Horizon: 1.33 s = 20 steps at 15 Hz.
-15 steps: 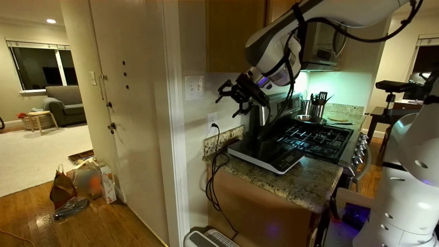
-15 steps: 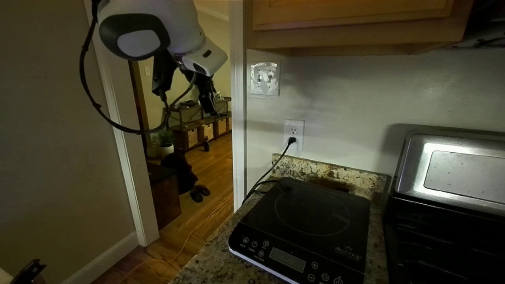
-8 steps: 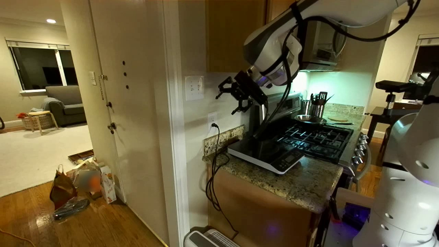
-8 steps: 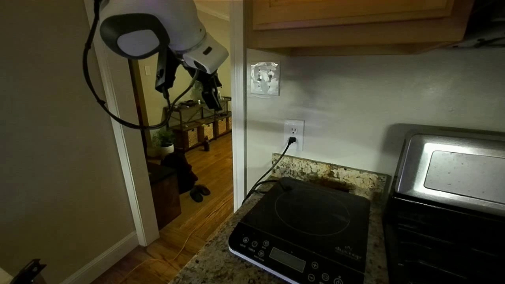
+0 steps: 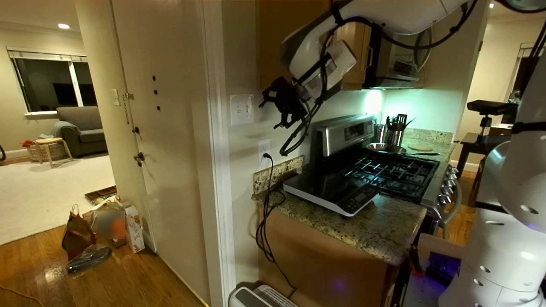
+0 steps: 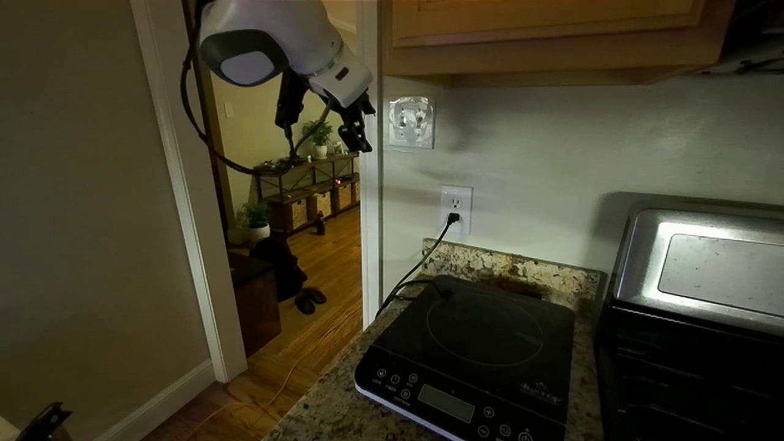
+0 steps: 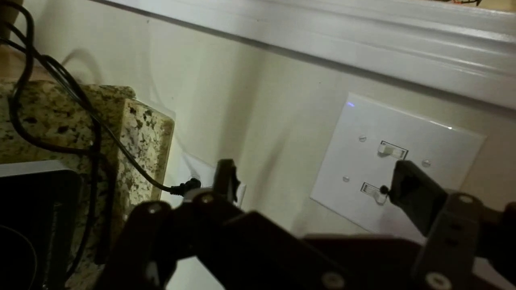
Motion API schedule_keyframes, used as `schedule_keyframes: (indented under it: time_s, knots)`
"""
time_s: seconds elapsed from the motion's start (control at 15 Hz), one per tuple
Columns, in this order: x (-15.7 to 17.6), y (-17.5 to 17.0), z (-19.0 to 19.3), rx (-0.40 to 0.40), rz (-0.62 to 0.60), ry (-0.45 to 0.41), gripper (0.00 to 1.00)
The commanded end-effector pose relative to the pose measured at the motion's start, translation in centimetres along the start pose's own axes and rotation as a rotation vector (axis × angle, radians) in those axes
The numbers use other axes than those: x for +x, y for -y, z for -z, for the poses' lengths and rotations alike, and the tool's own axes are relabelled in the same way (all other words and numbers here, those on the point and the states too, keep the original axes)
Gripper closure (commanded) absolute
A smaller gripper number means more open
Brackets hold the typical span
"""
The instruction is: Flip the left switch
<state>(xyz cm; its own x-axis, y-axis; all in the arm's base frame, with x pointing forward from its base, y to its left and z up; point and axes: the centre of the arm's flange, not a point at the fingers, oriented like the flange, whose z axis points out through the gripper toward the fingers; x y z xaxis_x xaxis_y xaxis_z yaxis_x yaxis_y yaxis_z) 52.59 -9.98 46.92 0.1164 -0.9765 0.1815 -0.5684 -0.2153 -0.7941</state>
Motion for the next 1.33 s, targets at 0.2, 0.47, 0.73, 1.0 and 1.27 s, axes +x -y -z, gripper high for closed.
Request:
schedule_keyframes:
  time_s: [0.2, 0.47, 0.73, 1.0, 1.27]
  knots:
    - [1.3, 1.5, -3.6, 0.008, -0.018, -0.02, 0.0]
    - [2.0, 1.6, -5.5, 0.0, -0.018, -0.03, 0.0]
    - [1.8, 2.5, -6.5, 0.048, 0.012, -0.04, 0.0]
    - [1.2, 3.9, -7.1, 0.098, 0.074, -0.043, 0.0]
    - [1.2, 3.6, -8.4, 0.118, 0.121, -0.052, 0.0]
